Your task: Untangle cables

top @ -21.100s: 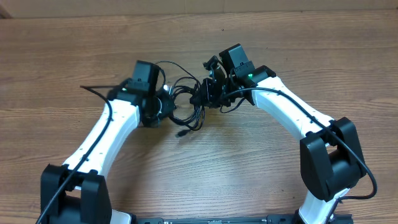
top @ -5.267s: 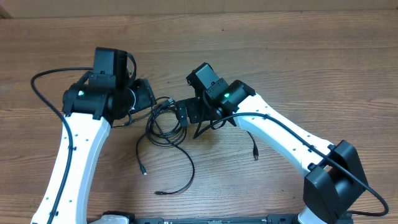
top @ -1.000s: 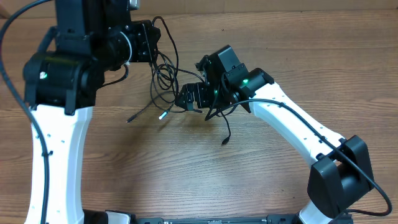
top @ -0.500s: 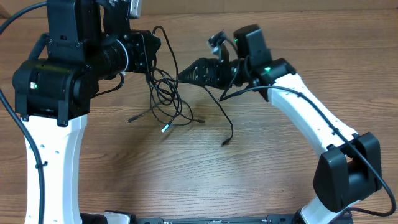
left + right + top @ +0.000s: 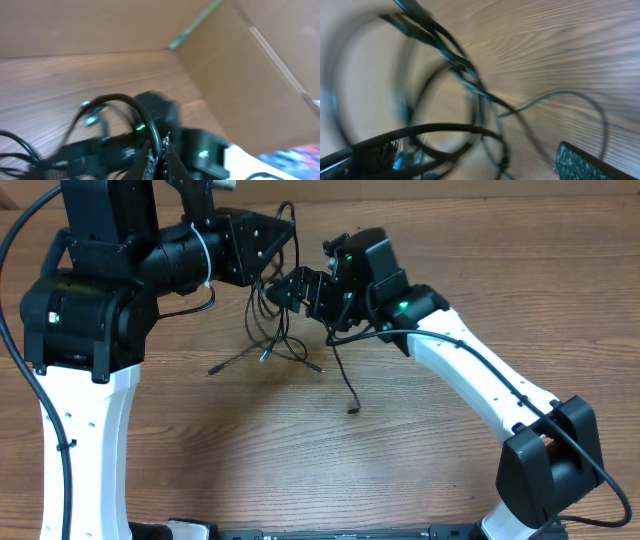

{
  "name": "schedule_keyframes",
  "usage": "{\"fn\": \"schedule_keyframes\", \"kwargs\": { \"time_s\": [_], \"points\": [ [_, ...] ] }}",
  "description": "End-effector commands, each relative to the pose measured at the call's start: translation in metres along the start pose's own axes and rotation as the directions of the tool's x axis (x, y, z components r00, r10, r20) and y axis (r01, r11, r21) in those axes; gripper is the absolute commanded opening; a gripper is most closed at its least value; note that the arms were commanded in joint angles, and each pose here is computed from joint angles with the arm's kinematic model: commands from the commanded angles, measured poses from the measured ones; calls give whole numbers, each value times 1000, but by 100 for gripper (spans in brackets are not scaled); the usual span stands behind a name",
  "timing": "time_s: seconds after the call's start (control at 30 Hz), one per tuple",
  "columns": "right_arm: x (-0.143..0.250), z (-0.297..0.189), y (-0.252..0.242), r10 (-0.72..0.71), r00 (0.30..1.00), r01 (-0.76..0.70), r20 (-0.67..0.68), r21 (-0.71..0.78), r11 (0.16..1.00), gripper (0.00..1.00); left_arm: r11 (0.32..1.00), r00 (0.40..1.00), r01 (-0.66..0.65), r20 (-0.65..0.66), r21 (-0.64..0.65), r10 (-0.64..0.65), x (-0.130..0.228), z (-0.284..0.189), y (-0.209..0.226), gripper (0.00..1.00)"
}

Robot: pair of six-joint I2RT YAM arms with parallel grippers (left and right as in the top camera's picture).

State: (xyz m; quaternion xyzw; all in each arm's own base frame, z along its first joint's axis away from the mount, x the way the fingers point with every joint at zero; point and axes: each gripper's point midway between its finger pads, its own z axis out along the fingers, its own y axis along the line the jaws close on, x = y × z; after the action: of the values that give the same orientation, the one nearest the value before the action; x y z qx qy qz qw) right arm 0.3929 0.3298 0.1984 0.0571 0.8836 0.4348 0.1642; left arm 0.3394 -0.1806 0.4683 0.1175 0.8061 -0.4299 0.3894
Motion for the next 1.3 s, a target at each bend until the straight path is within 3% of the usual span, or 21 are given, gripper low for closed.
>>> {"fn": "schedule_keyframes", "kwargs": {
  "time_s": [0.0,0.13,0.37,0.7,0.83,1.1,1.27],
  "points": [
    [-38,-5,-43,145,955,-195,259,179,964,100,978,1000,-15,15,210,12,-5,-25,-56,4],
    [-50,-20,-84,127,922,-256,366,329,909,100,956,987,-128,132,264,96,-21,-53,-89,4],
    [-71,-93,-180,85,844,-438,530,588,680,100,975,949,-180,284,134,136,-35,-108,-87,4],
    [-86,-153,-240,90,839,-491,537,674,553,100,989,928,-146,343,-25,146,-43,-136,-51,4],
    [-88,-168,-254,103,831,-513,547,681,522,100,988,926,-33,367,-148,86,-48,-142,-13,4],
    [-92,-182,-265,55,859,-464,508,731,500,100,891,912,93,398,-444,103,-47,-161,52,4],
    [-95,-191,-272,55,853,-477,520,732,486,100,767,891,197,439,-611,120,-47,-187,88,4]
  ]
}}
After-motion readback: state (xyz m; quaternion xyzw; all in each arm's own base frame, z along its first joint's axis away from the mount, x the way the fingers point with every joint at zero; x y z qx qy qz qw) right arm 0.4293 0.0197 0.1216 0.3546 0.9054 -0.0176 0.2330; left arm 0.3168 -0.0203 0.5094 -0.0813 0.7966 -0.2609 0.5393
